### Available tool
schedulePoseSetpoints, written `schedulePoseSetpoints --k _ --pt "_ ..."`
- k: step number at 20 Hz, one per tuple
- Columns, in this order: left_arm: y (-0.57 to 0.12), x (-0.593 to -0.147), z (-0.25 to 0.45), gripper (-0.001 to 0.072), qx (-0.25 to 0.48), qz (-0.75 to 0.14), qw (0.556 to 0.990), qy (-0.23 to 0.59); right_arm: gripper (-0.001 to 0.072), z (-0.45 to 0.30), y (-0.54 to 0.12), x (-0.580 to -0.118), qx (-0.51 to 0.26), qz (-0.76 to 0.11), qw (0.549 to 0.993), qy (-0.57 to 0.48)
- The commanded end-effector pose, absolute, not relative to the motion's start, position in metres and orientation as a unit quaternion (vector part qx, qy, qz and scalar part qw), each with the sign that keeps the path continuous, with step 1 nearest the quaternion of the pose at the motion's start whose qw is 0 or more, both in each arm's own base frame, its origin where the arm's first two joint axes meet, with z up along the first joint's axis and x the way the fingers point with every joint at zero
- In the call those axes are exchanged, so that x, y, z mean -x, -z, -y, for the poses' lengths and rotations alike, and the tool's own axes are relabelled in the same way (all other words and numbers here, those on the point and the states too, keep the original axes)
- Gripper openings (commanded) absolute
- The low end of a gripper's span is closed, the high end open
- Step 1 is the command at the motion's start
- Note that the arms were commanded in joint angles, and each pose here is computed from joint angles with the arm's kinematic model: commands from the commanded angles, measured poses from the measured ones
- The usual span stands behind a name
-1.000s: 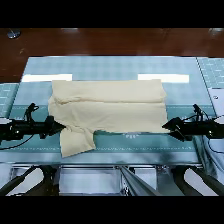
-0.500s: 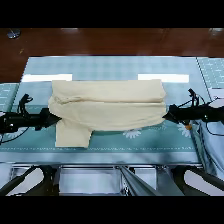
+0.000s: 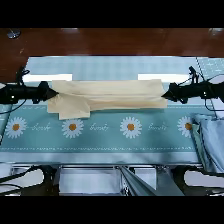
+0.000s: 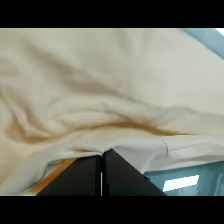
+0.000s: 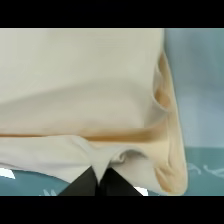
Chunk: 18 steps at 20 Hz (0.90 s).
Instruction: Fold the shirts.
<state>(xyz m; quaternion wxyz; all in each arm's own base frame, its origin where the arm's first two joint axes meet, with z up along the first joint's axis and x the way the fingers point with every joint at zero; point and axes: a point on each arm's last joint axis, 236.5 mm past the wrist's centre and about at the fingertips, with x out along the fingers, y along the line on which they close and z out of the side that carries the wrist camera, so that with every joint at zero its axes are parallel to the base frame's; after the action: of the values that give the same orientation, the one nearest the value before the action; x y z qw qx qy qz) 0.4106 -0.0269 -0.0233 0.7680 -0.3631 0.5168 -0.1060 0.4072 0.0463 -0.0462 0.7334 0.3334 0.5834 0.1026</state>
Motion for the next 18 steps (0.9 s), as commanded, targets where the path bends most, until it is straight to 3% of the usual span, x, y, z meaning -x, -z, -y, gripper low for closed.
schedulePoseSetpoints --k 1,8,10,11,12,13,15,18 --pt "0.032 -0.462 0.018 0.0024 0.376 -0.523 0.761 0.075 0.0028 -0.045 0.047 -0.454 -0.345 -0.574 0.737 -0.091" --pt "0.049 -0.515 0.01 0.0024 0.362 -0.527 0.766 0.069 0.0028 -0.042 0.062 -0.498 -0.364 -0.581 0.722 -0.088" --pt "0.054 -0.516 0.023 0.0024 0.323 -0.531 0.777 0.1 0.0029 -0.04 0.072 -0.503 -0.372 -0.58 0.72 -0.078" --pt "0.055 -0.515 0.03 0.0106 0.303 -0.532 0.782 0.117 0.0141 -0.041 0.075 -0.504 -0.377 -0.579 0.719 -0.078" --pt "0.056 -0.513 0.037 0.0565 0.296 -0.536 0.781 0.125 0.0523 -0.043 0.072 -0.506 -0.385 -0.575 0.718 -0.081" --pt "0.053 -0.51 0.035 0.0707 0.287 -0.544 0.778 0.13 0.0619 -0.043 0.065 -0.508 -0.386 -0.569 0.72 -0.094" --pt "0.046 -0.493 0.003 0.0703 0.254 -0.585 0.763 0.108 0.0619 -0.027 0.045 -0.503 -0.373 -0.574 0.719 -0.117" --pt "0.041 -0.442 -0.082 0.0702 0.228 -0.652 0.723 0.002 0.0619 0.027 0.042 -0.48 -0.343 -0.592 0.725 -0.075"
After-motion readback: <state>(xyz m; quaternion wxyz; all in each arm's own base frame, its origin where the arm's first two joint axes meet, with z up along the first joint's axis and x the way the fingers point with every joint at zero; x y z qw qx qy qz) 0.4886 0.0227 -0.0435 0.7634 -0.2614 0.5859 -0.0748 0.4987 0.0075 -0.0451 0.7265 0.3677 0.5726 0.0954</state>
